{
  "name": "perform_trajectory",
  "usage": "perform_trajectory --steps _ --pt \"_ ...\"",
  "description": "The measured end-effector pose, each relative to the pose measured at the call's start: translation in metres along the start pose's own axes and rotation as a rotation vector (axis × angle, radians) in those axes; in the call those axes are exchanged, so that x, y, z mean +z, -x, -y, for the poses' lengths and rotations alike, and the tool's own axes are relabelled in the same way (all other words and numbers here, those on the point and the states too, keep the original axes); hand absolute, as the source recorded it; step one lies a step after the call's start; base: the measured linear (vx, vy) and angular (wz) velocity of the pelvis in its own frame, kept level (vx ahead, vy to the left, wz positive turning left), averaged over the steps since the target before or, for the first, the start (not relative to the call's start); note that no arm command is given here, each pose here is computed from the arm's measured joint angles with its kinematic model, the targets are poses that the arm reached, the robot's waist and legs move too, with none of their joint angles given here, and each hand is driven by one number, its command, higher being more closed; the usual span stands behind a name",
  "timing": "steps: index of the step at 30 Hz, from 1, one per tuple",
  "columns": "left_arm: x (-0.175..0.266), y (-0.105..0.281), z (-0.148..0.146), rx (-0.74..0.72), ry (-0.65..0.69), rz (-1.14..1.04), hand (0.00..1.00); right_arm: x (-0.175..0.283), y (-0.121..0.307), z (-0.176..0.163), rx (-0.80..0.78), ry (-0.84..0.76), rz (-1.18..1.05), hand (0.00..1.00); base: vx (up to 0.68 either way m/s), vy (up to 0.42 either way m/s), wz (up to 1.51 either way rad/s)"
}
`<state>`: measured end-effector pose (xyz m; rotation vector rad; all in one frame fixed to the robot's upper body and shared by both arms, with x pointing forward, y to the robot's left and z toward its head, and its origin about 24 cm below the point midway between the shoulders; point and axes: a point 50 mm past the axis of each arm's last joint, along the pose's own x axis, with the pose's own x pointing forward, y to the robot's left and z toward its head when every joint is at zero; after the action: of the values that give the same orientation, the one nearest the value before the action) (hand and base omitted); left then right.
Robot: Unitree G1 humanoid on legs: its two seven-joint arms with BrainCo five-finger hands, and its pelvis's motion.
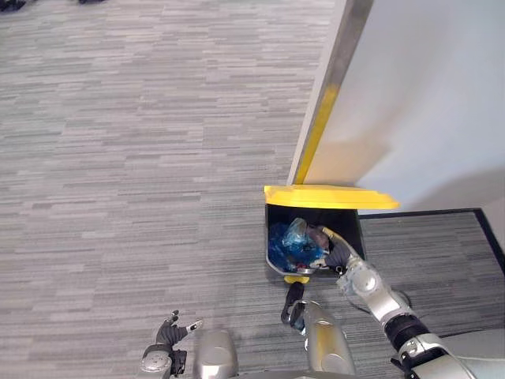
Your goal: Gather rubbish on tea table into small bin, then transfer packed bag to large trash can.
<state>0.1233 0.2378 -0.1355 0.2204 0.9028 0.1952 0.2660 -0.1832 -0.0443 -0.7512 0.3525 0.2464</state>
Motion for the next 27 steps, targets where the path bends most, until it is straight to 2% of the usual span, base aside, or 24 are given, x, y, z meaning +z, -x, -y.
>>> perform_trajectory --steps 4,8,11,14,15,18,27 --pt "0.007 -0.001 -0.001 0.002 0.003 0.026 0.0 -0.022 0.014 -0.018 0.018 -0.059 -0.08 0.0 -0.21 0.083 -0.06" --pt "0.001 0.002 -0.006 0.02 -0.003 0.016 0.0 -0.06 0.048 -0.07 0.097 -0.206 -0.269 0.0 -0.12 -0.041 0.12" --pt "0.006 0.001 0.009 0.0 0.047 0.018 0.0 -0.089 0.068 -0.078 0.064 -0.288 -0.423 0.0 -0.13 -0.11 -0.04" --pt "0.012 -0.001 0.012 0.006 0.057 0.033 0.0 -0.111 0.085 -0.083 0.049 -0.333 -0.537 0.0 -0.06 -0.133 -0.16" --pt "0.008 0.0 0.022 -0.015 0.072 0.014 0.0 -0.12 0.089 -0.079 0.016 -0.371 -0.589 0.0 -0.09 -0.039 -0.45" --pt "0.0 0.002 0.026 -0.025 0.077 -0.015 0.0 -0.132 0.1 -0.082 -0.027 -0.444 -0.673 0.0 -0.1 -0.003 -0.16" --pt "-0.008 0.002 0.024 -0.011 0.066 -0.057 0.0 -0.139 0.109 -0.089 -0.06 -0.539 -0.741 0.0 0.01 0.045 -0.08"
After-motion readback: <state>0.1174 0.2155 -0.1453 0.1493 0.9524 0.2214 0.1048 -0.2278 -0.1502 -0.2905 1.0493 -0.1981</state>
